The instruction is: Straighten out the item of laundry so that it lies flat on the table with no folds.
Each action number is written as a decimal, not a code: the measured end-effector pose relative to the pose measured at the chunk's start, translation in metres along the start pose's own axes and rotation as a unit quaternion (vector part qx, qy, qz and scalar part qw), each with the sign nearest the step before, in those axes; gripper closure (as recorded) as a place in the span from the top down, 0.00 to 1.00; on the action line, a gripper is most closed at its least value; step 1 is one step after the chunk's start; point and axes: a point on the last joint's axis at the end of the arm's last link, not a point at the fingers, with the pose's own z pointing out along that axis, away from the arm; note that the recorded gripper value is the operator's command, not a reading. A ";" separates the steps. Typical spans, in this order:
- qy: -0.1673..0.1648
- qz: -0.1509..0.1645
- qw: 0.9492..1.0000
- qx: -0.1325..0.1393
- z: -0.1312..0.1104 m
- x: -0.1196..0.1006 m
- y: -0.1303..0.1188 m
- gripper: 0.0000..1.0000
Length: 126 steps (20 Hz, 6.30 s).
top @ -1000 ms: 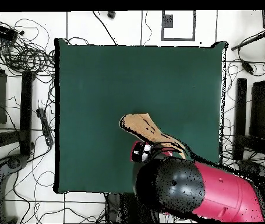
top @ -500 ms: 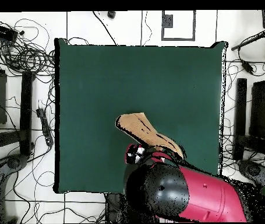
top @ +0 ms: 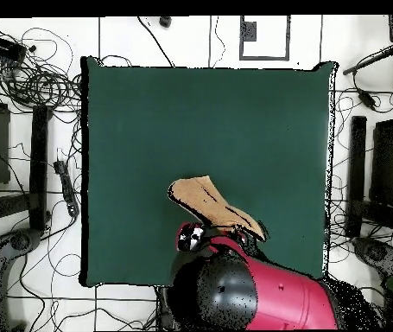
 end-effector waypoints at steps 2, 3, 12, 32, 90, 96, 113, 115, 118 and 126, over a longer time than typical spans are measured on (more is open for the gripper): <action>-0.003 -0.004 1.000 0.000 0.003 0.003 0.004 0.00; -0.003 -0.005 1.000 0.000 0.004 0.004 0.006 0.00; -0.018 -0.015 1.000 -0.001 0.014 0.015 0.024 0.00; 0.041 0.003 0.999 -0.028 0.058 0.033 0.064 0.00; 0.115 0.052 0.992 -0.023 0.140 0.077 0.027 0.00; 0.114 0.074 0.990 -0.024 0.134 0.078 0.008 0.00; 0.074 0.262 0.962 0.007 0.113 0.049 -0.257 0.00; 0.073 0.275 0.959 0.008 0.113 0.045 -0.284 0.00; 0.075 0.289 0.954 0.007 0.113 0.038 -0.329 0.00; 0.086 0.283 0.955 -0.002 0.129 0.019 -0.393 0.00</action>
